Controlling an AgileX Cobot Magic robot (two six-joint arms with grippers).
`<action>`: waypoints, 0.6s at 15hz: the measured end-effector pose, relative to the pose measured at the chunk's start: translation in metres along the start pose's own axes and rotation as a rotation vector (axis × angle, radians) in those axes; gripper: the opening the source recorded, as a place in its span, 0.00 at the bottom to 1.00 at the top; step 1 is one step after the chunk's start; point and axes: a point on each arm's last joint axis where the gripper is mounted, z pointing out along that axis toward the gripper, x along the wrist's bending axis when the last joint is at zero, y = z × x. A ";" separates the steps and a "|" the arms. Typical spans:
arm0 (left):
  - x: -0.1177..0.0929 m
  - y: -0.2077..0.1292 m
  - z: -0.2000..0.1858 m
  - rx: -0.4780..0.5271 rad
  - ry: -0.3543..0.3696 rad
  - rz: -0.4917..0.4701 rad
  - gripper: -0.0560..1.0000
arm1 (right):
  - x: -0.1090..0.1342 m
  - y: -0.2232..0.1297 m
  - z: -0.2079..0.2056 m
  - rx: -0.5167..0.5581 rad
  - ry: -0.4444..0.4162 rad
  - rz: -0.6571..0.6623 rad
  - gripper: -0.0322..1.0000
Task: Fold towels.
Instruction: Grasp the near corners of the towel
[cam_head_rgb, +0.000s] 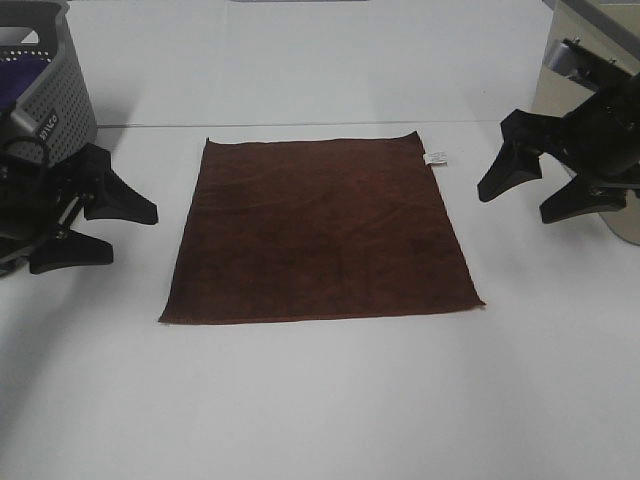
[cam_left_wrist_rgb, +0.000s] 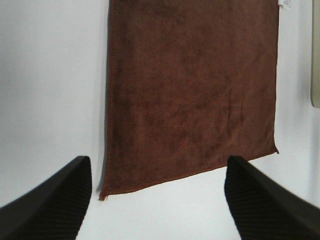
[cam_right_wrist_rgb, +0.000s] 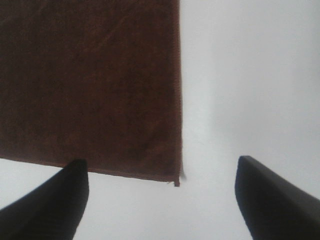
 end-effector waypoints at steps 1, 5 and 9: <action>0.002 0.002 0.005 0.018 -0.008 -0.002 0.72 | -0.001 0.002 0.005 0.013 0.007 -0.004 0.76; 0.019 0.001 0.034 0.100 -0.010 -0.041 0.72 | -0.033 0.014 0.036 0.116 0.068 0.054 0.75; 0.014 -0.013 0.055 0.153 0.018 0.005 0.72 | -0.053 0.010 0.050 0.156 0.105 0.059 0.74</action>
